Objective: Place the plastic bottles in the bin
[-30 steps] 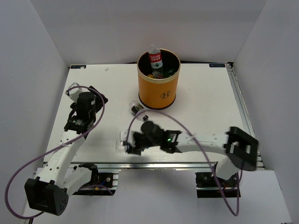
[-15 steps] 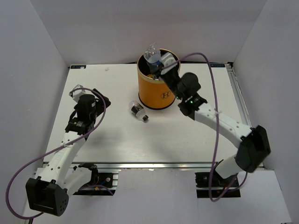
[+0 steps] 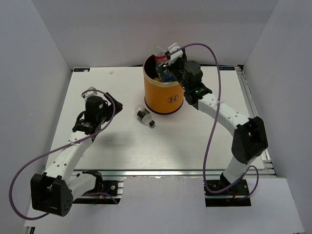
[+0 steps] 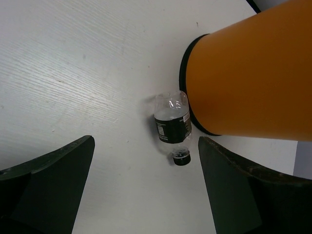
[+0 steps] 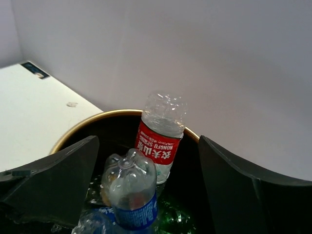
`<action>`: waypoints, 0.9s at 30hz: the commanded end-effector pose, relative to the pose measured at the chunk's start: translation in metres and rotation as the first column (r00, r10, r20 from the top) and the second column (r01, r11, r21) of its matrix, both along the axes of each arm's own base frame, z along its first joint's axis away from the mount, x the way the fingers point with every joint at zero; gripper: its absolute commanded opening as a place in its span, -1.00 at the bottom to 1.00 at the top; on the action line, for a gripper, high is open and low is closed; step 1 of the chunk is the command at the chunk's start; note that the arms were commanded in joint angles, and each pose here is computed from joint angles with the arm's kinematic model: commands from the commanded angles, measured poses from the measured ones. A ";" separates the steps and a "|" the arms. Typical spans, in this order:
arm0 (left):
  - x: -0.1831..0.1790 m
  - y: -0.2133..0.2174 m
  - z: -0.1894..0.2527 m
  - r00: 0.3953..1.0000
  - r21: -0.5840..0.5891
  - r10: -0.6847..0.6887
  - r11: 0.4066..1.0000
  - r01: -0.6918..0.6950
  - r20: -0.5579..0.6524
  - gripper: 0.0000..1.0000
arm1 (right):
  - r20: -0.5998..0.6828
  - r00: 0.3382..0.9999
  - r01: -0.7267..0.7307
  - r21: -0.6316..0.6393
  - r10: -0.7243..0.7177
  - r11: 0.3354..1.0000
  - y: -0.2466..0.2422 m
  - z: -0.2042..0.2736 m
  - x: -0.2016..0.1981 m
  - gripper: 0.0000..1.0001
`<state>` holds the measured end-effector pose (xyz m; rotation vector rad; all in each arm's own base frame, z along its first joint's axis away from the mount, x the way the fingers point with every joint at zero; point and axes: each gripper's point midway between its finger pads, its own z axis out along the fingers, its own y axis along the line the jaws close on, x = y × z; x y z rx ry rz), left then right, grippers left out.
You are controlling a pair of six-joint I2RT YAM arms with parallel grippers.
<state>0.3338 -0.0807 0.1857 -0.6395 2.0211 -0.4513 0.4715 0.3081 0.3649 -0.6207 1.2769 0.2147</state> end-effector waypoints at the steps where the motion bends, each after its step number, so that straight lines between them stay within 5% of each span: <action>1: 0.006 -0.019 0.002 0.997 -0.063 -0.080 0.995 0.081 0.015 0.96 | 0.118 0.990 -0.092 0.112 0.078 0.990 -0.012 0.077 -0.044 0.79; 8: 0.024 -0.061 -0.031 0.970 -0.192 -0.233 0.957 0.217 -0.066 0.96 | 0.066 0.995 0.057 0.203 -0.072 0.977 -0.094 0.037 -0.113 0.79; 13: 0.040 -0.097 -0.053 0.940 -0.256 -0.325 0.922 0.290 -0.104 0.96 | -0.131 0.921 0.387 0.396 -0.366 0.833 -0.199 -0.040 -0.164 0.79; 22: 0.065 -0.144 -0.098 0.914 -0.250 -0.342 0.925 0.286 -0.217 0.94 | -0.191 0.865 0.494 0.479 -0.463 0.725 -0.261 -0.070 -0.217 0.79; 26: 0.072 -0.147 -0.116 0.905 -0.225 -0.313 0.941 0.254 -0.287 0.43 | -0.199 0.851 0.514 0.504 -0.485 0.694 -0.274 -0.067 -0.228 0.79; 27: 0.074 -0.146 -0.116 0.904 -0.214 -0.307 0.944 0.250 -0.297 -0.24 | -0.197 0.853 0.510 0.511 -0.484 0.692 -0.274 -0.067 -0.229 0.79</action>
